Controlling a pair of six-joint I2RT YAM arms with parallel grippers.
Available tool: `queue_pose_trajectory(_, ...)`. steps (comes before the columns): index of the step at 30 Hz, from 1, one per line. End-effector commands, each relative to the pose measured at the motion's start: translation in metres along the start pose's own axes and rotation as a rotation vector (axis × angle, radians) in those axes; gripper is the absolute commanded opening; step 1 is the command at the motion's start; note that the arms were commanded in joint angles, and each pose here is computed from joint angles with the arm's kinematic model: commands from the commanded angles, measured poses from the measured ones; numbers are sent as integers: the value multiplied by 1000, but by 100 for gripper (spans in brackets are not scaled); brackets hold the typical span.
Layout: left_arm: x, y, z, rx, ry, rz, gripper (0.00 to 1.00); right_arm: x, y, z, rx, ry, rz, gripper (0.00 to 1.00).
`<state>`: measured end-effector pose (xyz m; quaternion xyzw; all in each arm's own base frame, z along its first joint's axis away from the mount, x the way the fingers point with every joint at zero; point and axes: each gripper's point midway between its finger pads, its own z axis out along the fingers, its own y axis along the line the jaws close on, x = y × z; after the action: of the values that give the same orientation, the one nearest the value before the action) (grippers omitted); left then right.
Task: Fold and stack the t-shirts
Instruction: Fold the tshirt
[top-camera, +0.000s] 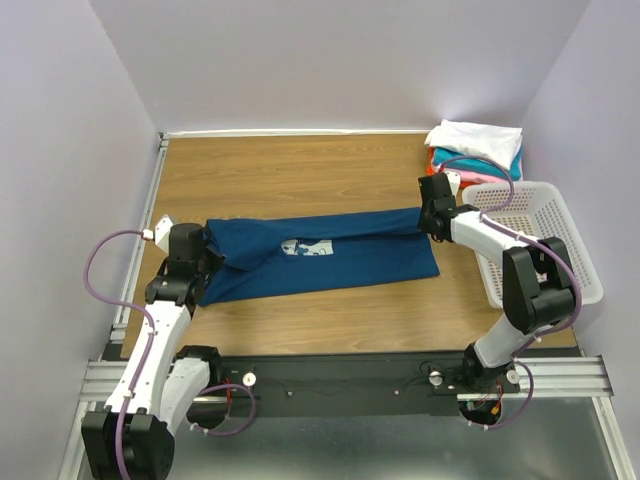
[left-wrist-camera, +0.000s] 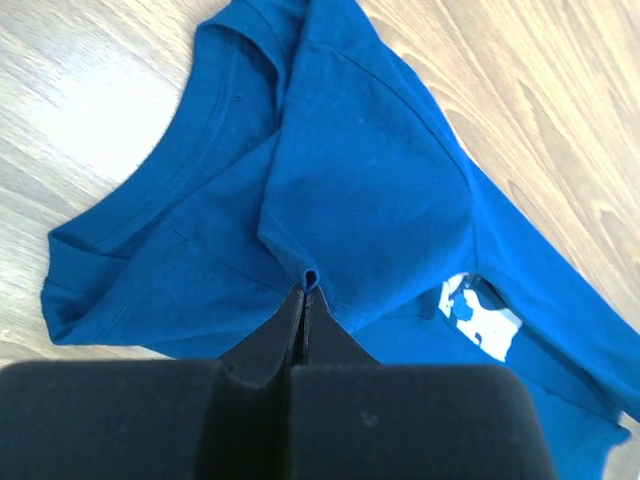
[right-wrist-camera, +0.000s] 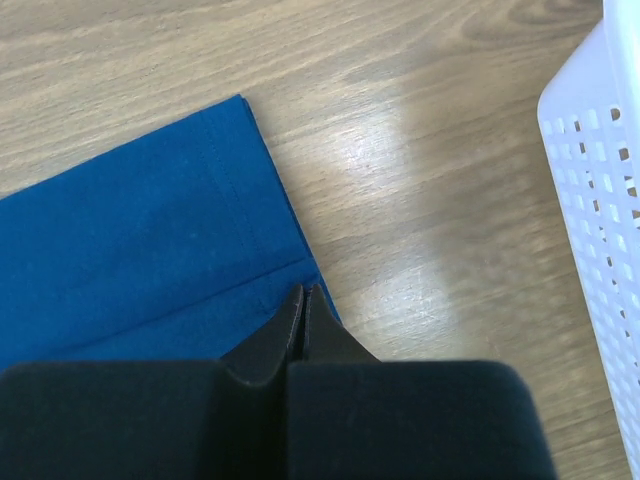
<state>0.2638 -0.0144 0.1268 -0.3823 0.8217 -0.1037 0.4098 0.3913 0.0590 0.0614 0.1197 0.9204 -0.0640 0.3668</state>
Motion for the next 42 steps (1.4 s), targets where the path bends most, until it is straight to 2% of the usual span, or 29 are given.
queue_pose_trajectory(1,4,-10,-14,74,10,-41,0,15,-6,4,37,37,16,1)
queue_pose_trajectory(9,5,-16,-41,176,-13,-114,0,13,0,10,31,46,14,1)
queue_pose_trajectory(13,10,-13,-35,153,8,-99,0,12,-1,9,30,43,10,1)
queue_pose_trajectory(15,17,-10,-27,139,30,-93,0,10,-3,6,34,34,11,5)
queue_pose_trajectory(18,23,-5,-14,107,42,-87,0,7,-1,0,13,23,16,36)
queue_pose_trajectory(19,23,-4,-11,98,40,-84,0,5,1,-3,-1,22,15,54)
queue_pose_trajectory(22,22,-3,-3,80,36,-71,0,-1,10,-14,-77,13,2,70)
queue_pose_trajectory(23,21,-6,-1,86,32,-71,0,-1,13,-18,-101,15,-4,81)
queue_pose_trajectory(26,21,-6,7,83,24,-66,0,-5,33,-37,-237,12,-39,98)
queue_pose_trajectory(30,14,-11,15,77,5,-51,0,10,92,-79,-482,0,-206,98)
queue_pose_trajectory(34,3,-20,34,73,-33,-47,0,64,185,-138,-777,-7,-466,98)
queue_pose_trajectory(39,-3,-27,68,10,-18,3,0,113,257,-156,-902,-11,-657,96)
queue_pose_trajectory(42,-3,-25,90,-42,5,20,0,125,293,-173,-945,-81,-750,95)
